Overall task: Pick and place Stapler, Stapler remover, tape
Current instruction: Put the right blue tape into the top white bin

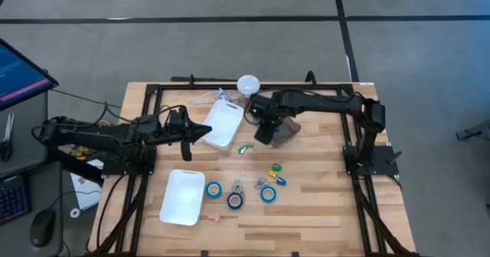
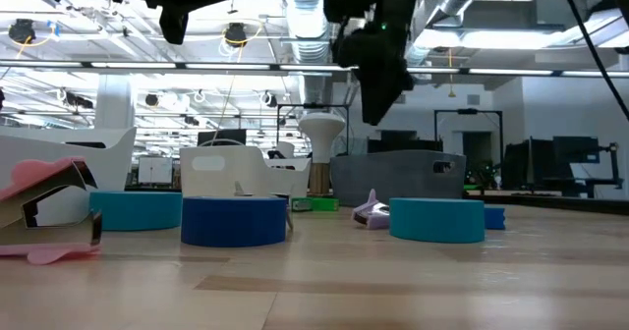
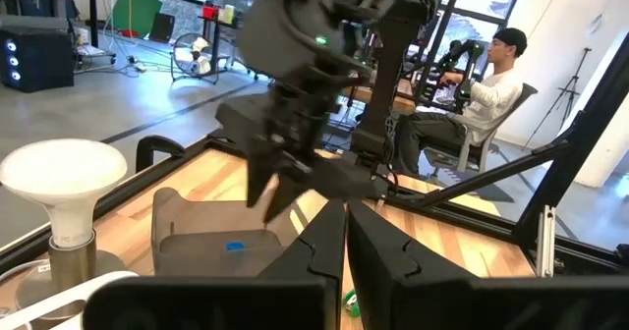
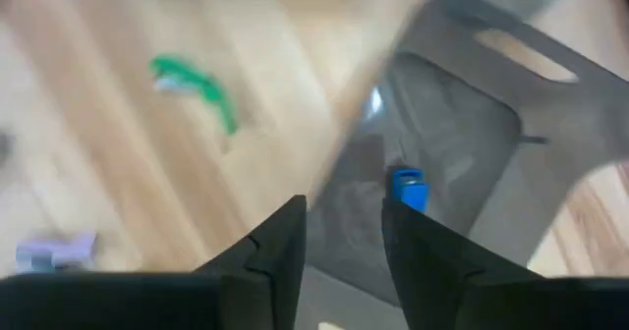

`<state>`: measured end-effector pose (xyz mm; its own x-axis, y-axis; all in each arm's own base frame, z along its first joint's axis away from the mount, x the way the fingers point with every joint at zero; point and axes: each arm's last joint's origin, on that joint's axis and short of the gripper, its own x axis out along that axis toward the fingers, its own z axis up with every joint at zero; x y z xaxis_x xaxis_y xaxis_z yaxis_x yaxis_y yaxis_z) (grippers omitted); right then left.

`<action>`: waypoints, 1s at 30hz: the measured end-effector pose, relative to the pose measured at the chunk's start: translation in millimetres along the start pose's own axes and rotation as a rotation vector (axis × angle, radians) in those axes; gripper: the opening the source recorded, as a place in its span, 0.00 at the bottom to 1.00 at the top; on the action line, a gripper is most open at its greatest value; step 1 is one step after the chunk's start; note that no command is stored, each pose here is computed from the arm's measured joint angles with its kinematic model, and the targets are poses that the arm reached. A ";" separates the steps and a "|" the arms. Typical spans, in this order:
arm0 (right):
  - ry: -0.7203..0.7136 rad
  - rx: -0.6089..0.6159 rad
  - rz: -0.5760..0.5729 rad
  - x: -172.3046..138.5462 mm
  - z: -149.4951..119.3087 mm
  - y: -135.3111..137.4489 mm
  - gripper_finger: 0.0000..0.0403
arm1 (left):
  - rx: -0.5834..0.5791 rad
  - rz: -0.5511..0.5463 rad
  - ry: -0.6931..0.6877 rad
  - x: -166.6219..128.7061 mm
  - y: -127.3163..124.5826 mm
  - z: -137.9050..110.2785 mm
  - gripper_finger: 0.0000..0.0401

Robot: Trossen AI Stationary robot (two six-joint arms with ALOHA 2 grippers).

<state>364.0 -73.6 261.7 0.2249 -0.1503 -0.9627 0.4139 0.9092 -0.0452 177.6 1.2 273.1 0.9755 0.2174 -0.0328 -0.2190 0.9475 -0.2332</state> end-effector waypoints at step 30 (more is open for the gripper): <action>-0.172 -0.169 -0.150 -45.2 -63.5 116.2 0.16 | 0.013 -0.036 0.039 -1.8 -6.4 -4.6 0.02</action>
<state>345.8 63.4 283.0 0.3248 -0.3390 -0.8829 0.3042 0.9214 -0.2419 177.4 -6.4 270.1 0.9827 0.1744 -0.0628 -0.1842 0.9573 -0.2228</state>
